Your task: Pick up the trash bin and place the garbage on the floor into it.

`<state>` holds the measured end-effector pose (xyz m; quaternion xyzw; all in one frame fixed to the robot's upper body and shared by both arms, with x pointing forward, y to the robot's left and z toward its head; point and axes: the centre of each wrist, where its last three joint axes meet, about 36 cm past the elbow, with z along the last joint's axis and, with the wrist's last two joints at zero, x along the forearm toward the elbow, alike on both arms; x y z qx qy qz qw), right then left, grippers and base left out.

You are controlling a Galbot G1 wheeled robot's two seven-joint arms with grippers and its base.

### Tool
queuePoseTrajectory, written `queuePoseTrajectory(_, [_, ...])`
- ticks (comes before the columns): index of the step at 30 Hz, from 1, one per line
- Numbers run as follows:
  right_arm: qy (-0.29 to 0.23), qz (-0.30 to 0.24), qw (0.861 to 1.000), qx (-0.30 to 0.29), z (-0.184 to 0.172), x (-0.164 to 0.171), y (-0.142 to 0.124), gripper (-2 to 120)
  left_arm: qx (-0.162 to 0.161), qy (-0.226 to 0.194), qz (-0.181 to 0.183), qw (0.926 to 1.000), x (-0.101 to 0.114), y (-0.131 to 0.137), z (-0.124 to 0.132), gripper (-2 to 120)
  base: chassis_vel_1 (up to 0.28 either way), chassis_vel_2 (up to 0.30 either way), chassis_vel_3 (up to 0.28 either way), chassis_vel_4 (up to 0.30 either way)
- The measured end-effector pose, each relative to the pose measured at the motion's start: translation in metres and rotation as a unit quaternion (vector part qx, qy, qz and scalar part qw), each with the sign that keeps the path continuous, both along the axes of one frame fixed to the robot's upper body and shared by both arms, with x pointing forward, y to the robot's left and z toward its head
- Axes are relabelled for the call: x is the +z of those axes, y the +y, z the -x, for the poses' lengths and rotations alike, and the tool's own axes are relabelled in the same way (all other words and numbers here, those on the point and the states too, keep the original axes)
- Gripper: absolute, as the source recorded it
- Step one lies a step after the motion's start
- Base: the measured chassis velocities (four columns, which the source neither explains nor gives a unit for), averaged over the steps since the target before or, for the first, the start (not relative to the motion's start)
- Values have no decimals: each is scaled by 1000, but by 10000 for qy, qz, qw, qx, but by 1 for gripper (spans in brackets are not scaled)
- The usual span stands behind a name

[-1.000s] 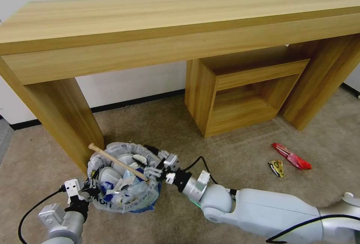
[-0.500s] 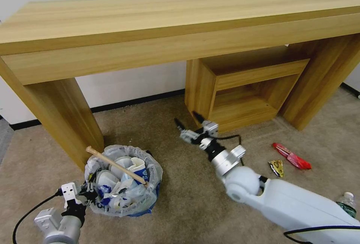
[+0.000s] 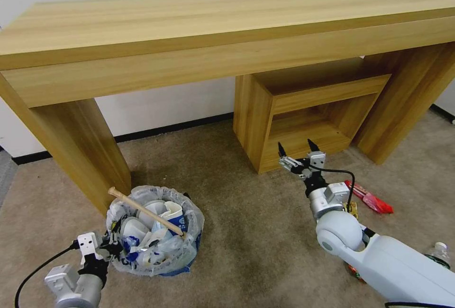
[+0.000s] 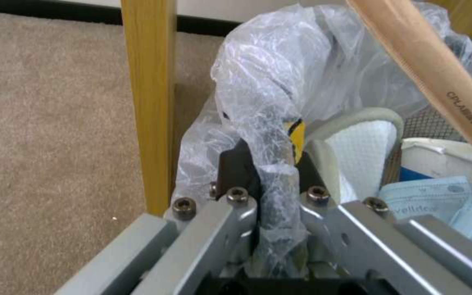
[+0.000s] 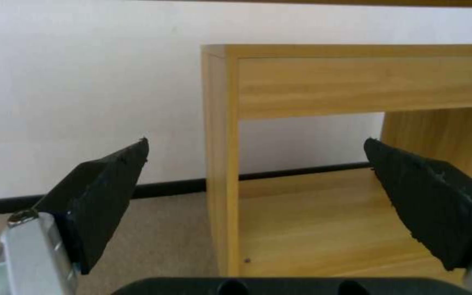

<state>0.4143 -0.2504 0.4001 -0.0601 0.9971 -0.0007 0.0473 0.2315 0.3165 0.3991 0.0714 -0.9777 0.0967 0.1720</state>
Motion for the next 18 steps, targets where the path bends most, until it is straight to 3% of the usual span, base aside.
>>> queuePoseTrajectory(18, [12,343,9959,-831,1,-12,-12,100,6,38,-63,10000,-2,0,2,3,-24,-23,-24,-30])
